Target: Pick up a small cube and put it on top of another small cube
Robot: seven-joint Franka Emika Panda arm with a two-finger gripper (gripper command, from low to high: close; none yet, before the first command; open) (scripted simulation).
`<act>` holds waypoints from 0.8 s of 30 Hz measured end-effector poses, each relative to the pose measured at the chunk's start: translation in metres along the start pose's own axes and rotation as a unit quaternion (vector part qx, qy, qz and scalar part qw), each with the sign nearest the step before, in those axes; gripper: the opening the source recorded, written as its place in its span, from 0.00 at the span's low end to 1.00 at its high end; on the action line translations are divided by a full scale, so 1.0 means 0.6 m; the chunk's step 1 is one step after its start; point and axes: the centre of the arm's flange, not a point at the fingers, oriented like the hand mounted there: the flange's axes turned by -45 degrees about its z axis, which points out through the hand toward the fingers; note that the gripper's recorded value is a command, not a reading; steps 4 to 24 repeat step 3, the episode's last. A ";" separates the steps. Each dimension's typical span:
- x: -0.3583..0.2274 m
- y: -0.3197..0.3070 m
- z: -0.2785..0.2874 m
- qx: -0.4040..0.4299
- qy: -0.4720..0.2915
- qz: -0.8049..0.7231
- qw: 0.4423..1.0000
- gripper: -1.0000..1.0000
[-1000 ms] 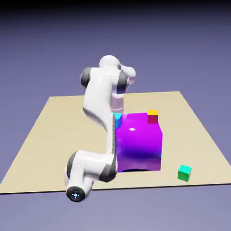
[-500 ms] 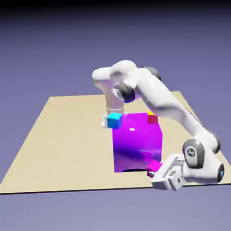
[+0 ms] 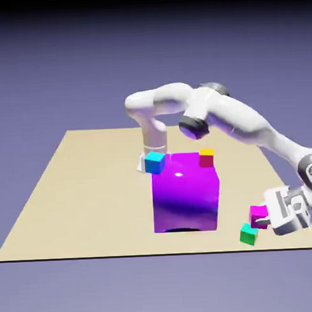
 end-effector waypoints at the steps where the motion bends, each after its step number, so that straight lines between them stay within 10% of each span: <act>1: 0.002 -0.001 0.009 0.000 0.000 0.000 1.000 1.00; 24: 0.002 -0.001 0.009 0.000 0.000 0.000 1.000 1.00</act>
